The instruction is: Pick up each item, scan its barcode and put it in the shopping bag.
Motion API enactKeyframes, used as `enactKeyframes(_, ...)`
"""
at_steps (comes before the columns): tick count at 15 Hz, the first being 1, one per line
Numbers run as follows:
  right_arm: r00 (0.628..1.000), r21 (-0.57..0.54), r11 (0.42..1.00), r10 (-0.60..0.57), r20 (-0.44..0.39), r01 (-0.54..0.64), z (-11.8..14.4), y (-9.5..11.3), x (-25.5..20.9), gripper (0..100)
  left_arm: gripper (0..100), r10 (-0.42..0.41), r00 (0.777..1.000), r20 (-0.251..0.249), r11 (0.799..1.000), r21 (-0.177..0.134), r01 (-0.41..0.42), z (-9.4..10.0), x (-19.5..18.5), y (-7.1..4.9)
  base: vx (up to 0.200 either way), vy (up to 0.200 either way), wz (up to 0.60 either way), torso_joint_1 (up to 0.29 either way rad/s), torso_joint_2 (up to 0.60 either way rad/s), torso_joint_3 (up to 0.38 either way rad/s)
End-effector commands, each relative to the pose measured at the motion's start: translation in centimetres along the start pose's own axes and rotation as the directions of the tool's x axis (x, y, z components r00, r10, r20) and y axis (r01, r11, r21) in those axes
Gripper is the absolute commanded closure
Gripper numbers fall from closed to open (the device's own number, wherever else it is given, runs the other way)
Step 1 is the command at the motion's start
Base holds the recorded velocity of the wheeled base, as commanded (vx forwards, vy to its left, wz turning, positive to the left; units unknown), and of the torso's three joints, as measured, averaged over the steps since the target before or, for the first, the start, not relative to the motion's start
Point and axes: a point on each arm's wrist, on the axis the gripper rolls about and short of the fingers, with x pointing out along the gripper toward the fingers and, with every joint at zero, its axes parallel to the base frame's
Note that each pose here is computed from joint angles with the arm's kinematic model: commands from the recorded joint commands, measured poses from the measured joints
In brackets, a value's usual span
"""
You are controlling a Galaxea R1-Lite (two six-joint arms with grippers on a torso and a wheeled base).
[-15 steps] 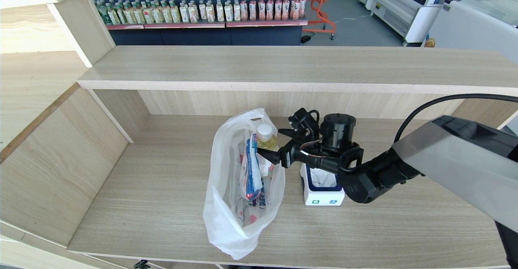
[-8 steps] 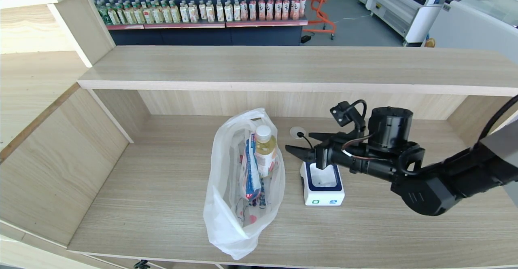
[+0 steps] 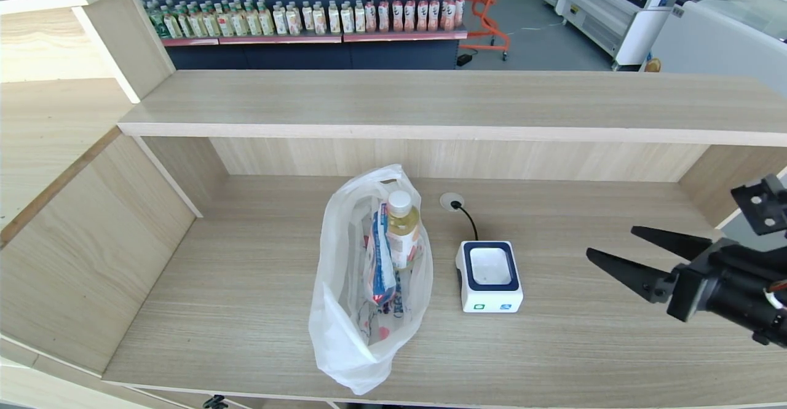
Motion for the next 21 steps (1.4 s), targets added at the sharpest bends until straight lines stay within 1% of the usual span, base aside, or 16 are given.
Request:
enactKeyframes(1,0.956,-0.041,0.957,-0.283,0.081,0.287,-4.1,2.4,-10.3,0,0,0.000,1.000,0.000,1.000,0.000,0.000,0.0,0.0,0.0,0.000,0.000,0.00,0.000,0.00,0.000)
enactKeyframes(2,0.924,-0.028,0.927,-0.370,0.098,0.374,-5.4,3.4,-12.1,0,0,0.000,1.000,0.000,1.000,0.000,0.000,0.0,0.0,0.0,0.000,0.000,0.00,0.000,0.00,0.000)
enactKeyframes(3,0.903,-0.020,0.906,-0.419,0.098,0.423,-6.5,4.1,-13.5,0,0,0.000,1.000,0.000,1.000,0.000,0.000,0.0,0.0,0.0,0.000,0.000,0.00,0.000,0.00,0.000)
enactKeyframes(4,0.902,-0.019,0.904,-0.423,0.087,0.426,-7.2,4.5,-14.2,0,0,0.000,1.000,0.000,1.000,0.000,0.000,0.0,0.0,0.0,0.000,0.000,0.00,0.000,0.00,0.000)
enactKeyframes(5,0.894,-0.016,0.896,-0.441,0.080,0.444,-8.7,5.2,-15.5,0,0,0.000,1.000,0.000,1.000,0.000,0.000,0.0,0.0,0.0,0.000,0.000,0.00,0.000,0.00,0.000)
enactKeyframes(6,0.877,-0.010,0.877,-0.479,0.048,0.480,-10.7,5.8,-16.5,0,0,0.000,1.000,0.000,1.000,0.000,0.000,0.0,0.0,0.0,0.000,0.000,0.00,0.000,0.00,0.000)
enactKeyframes(7,0.856,0.005,0.858,-0.514,0.056,0.514,-11.9,6.2,-17.2,0,0,0.000,1.000,0.000,1.000,0.000,0.000,0.0,0.0,0.0,0.000,0.000,0.00,0.000,0.00,0.000)
enactKeyframes(8,0.863,0.005,0.869,-0.492,0.117,0.495,-11.8,6.4,-17.5,0,0,0.000,1.000,0.000,1.000,0.000,0.000,0.0,0.0,0.0,0.000,0.000,0.00,0.000,0.00,0.000)
enactKeyframes(10,0.862,0.030,0.869,-0.494,0.116,0.494,-11.9,6.4,-17.5,0,0,0.000,1.000,0.000,1.000,0.000,0.000,0.0,0.0,0.0,0.000,0.000,0.00,0.000,0.00,0.000)
enactKeyframes(15,0.862,0.024,0.869,-0.494,0.116,0.494,-11.9,6.4,-17.5,0,0,0.000,1.000,0.000,1.000,0.000,0.000,0.0,0.0,0.0,0.000,0.000,0.00,0.000,0.00,0.000)
enactKeyframes(16,0.862,0.022,0.869,-0.494,0.114,0.495,-11.9,6.4,-17.5,100,0,0.000,1.000,0.000,1.000,0.000,0.000,0.0,0.0,0.0,0.000,0.000,0.00,0.000,0.00,0.000)
enactKeyframes(21,0.861,0.040,0.869,-0.495,0.114,0.494,-11.9,6.4,-17.5,100,0,0.000,1.000,0.000,1.000,0.000,0.000,0.0,0.0,0.0,0.000,0.000,0.00,0.000,0.00,0.000)
